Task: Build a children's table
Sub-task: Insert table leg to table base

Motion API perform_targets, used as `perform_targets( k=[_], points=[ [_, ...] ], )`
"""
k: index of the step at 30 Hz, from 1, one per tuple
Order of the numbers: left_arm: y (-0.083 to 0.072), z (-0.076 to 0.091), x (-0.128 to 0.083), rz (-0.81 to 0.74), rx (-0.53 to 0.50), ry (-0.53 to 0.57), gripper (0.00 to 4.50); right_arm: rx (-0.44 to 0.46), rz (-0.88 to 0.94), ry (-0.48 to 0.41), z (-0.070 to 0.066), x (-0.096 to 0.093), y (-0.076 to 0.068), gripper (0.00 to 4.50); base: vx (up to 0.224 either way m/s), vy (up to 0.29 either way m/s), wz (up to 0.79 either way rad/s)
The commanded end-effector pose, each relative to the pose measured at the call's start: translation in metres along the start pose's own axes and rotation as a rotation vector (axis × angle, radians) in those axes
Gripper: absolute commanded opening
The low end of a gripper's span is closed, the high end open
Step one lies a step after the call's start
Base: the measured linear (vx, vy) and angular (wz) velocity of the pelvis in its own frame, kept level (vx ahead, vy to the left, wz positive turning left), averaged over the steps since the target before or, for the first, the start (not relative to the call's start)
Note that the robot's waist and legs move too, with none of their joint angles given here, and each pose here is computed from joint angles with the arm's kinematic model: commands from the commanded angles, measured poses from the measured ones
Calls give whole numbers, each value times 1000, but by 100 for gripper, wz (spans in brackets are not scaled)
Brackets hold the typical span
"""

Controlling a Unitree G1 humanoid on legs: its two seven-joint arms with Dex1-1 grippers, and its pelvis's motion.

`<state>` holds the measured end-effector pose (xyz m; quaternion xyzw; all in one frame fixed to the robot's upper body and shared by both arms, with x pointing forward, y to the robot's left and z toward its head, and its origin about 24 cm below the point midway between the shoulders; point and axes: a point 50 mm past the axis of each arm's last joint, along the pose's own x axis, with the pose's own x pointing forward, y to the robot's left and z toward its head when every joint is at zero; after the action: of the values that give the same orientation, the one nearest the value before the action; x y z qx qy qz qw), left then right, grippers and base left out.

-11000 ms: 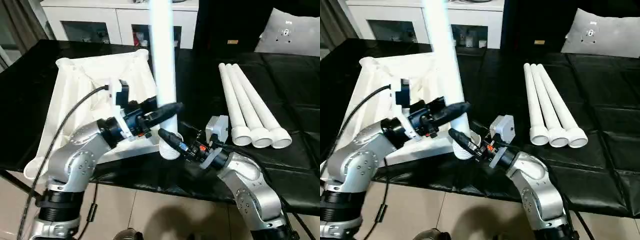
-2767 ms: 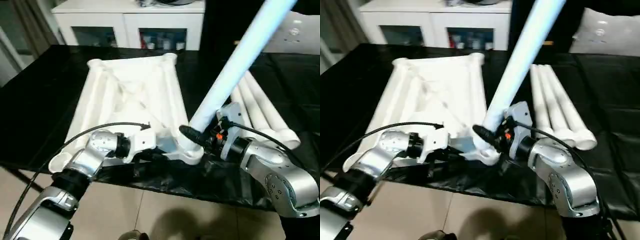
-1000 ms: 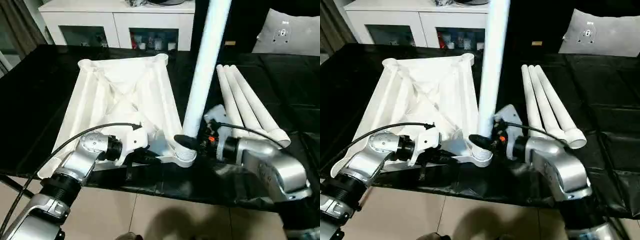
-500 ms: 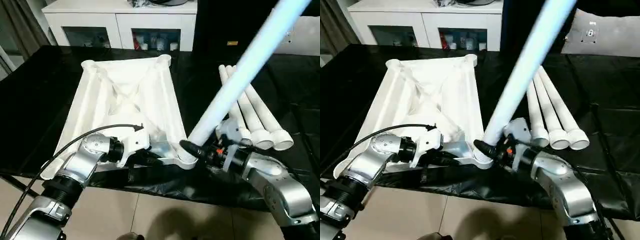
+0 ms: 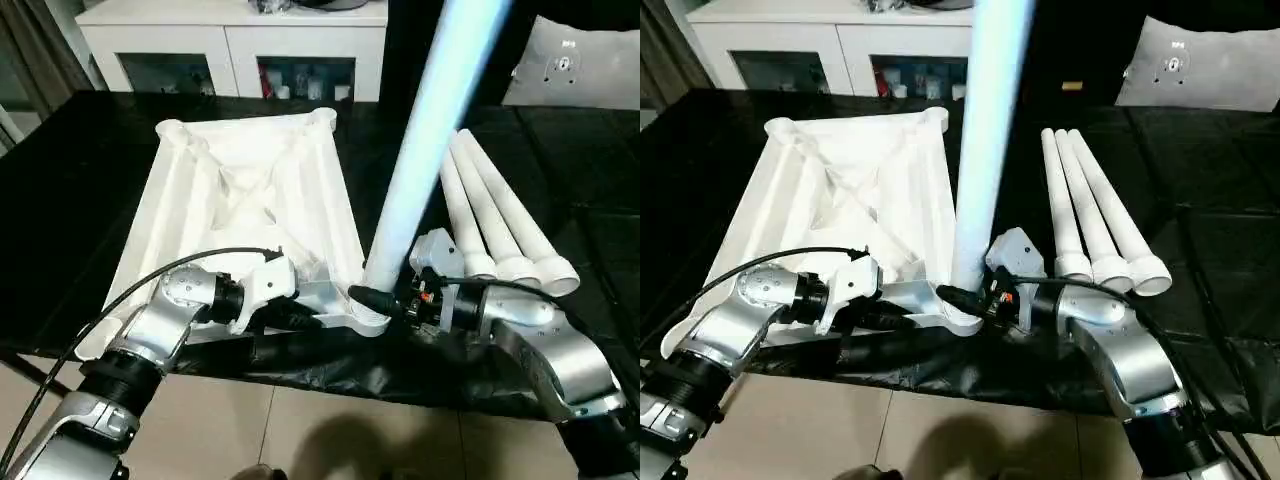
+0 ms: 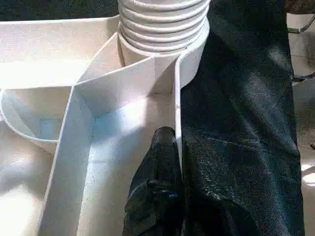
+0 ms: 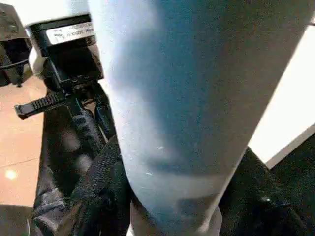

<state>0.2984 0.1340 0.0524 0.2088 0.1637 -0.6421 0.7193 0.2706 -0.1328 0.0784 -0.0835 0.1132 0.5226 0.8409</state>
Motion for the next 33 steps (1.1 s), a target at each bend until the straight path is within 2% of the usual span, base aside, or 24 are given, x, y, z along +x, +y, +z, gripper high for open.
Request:
perform_targets(
  k=[1,4,6,11,18,27,29,32,33],
  points=[
    [12,18,-5,42,56,-58,0,166,219,214,-53,14,37,191,0,0,0],
    [20,24,-5,34,81,-45,0,173,283,230,-52,17,46,191,0,0,0],
    [22,26,-5,36,87,-43,0,173,294,229,-51,17,48,191,0,0,0],
    [40,36,-11,67,123,-19,0,167,326,211,-45,23,54,191,0,0,0],
    [46,36,-21,81,136,5,0,163,330,204,-42,28,56,191,0,0,0],
    [34,15,-39,258,19,-3,0,161,87,189,-43,36,36,191,0,0,0],
    [29,13,-41,306,-10,-10,0,169,52,184,-43,35,34,191,0,0,0],
    [9,15,-37,418,-78,-39,0,187,-52,169,-44,35,27,191,0,0,0],
    [9,15,-36,419,-79,-39,0,188,-54,169,-44,35,27,191,0,0,0]
  ],
)
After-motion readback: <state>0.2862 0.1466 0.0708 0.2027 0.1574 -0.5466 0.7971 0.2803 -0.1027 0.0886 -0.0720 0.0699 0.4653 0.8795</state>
